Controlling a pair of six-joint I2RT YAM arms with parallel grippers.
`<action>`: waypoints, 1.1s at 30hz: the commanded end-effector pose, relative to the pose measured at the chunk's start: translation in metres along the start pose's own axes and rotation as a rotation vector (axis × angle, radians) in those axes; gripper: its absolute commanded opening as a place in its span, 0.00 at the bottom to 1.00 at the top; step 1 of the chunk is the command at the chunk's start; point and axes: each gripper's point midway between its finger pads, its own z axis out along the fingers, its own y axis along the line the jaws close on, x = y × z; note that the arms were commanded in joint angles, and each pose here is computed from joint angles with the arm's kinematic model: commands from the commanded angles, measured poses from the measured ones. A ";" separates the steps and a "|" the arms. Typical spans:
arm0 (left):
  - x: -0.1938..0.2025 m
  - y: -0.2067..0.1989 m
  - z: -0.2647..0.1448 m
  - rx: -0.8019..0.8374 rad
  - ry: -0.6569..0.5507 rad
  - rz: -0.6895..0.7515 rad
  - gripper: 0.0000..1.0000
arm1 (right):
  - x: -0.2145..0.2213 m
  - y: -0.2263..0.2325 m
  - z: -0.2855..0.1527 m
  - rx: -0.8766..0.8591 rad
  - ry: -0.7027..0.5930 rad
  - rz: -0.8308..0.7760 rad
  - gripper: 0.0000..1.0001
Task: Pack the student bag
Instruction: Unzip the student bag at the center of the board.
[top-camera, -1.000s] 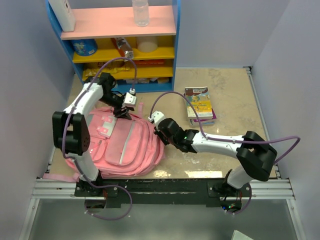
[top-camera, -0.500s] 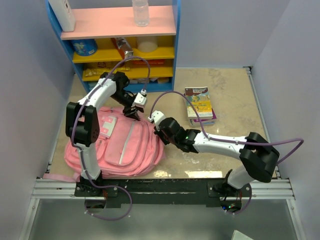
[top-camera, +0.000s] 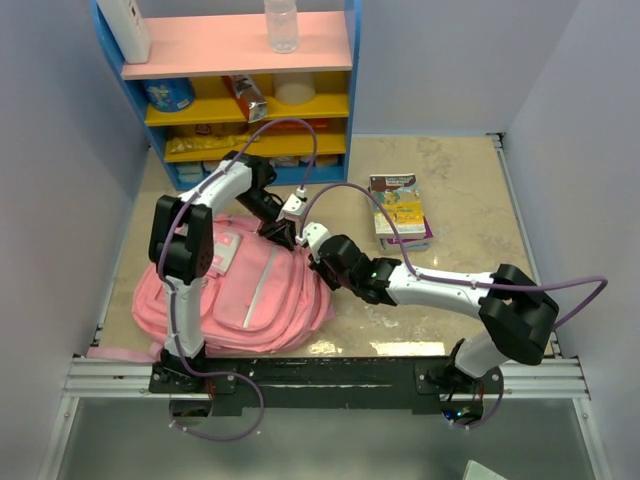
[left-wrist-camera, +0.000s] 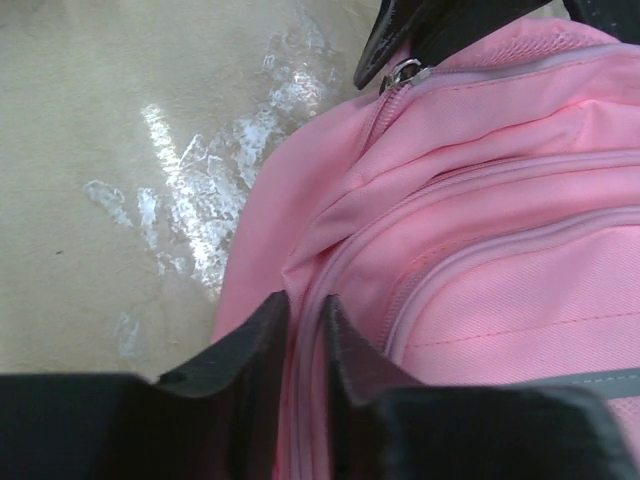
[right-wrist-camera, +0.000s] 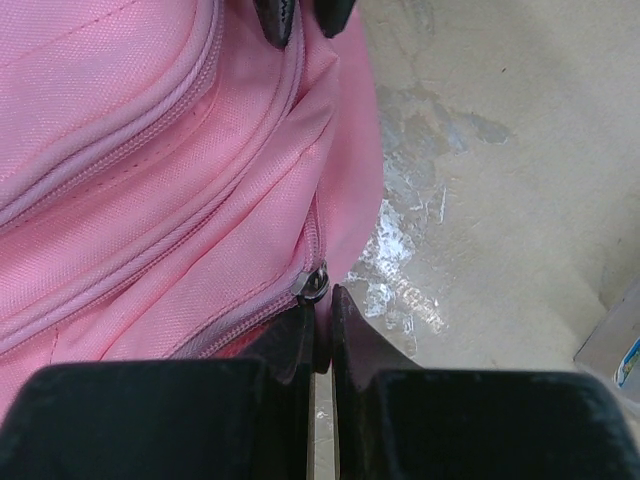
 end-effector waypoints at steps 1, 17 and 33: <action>-0.005 0.016 0.008 -0.013 -0.039 0.053 0.05 | -0.066 -0.006 -0.019 0.003 -0.217 0.051 0.00; 0.051 0.044 -0.048 -0.201 -0.036 -0.130 0.00 | -0.031 -0.009 -0.023 0.015 -0.133 0.056 0.00; 0.085 0.048 -0.104 -0.442 -0.003 -0.204 0.00 | -0.003 0.000 -0.019 -0.019 -0.027 0.081 0.00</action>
